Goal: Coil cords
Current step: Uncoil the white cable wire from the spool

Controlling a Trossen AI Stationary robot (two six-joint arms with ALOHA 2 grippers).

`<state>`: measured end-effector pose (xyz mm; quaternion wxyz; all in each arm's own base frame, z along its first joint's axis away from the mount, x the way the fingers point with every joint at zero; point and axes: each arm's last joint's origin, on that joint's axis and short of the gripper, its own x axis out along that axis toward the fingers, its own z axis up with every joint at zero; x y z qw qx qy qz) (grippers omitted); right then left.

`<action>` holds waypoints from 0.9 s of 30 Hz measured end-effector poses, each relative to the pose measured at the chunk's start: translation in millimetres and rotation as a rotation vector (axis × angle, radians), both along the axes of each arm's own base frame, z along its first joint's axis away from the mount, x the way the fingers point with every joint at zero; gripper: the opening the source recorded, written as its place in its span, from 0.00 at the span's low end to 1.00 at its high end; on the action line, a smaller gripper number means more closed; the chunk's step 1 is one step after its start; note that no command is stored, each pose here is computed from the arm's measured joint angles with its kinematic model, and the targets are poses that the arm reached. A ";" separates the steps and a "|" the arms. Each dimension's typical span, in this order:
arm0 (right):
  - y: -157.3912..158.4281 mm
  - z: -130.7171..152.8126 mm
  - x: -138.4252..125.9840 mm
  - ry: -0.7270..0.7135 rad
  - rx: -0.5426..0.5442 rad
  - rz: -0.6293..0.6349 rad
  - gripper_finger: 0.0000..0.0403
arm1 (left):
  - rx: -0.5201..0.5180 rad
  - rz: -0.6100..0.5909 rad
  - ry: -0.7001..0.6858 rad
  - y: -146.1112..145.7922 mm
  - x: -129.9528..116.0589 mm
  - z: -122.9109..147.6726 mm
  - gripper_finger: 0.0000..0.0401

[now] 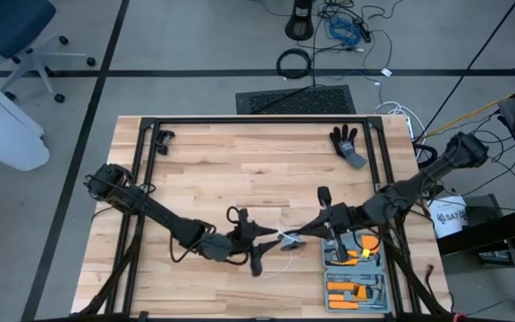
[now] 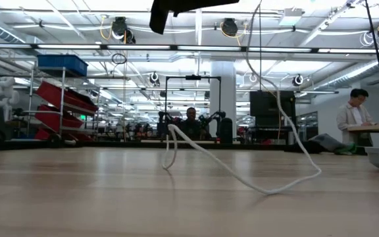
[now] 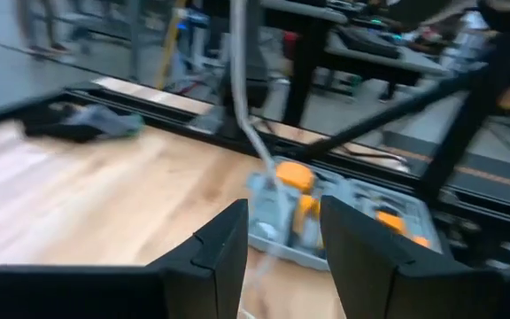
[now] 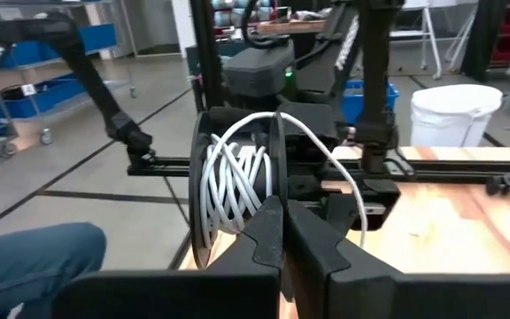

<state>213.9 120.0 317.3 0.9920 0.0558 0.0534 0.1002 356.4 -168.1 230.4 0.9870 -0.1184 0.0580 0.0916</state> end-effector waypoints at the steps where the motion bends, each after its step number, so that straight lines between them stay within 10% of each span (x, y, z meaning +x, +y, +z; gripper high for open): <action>1: 1.4 -1.1 0.4 0.003 -0.005 0.003 0.00 | -0.019 -0.010 -0.002 -0.4 0.0 0.0 0.37; 17: -11.0 0.5 8.1 -0.021 -0.037 -0.050 0.00 | -0.057 -0.042 -0.050 1.6 16.5 -22.8 0.56; 27: -19.1 -3.9 11.5 0.020 -0.060 -0.078 0.00 | 0.001 0.050 -0.043 11.0 19.5 -23.2 0.48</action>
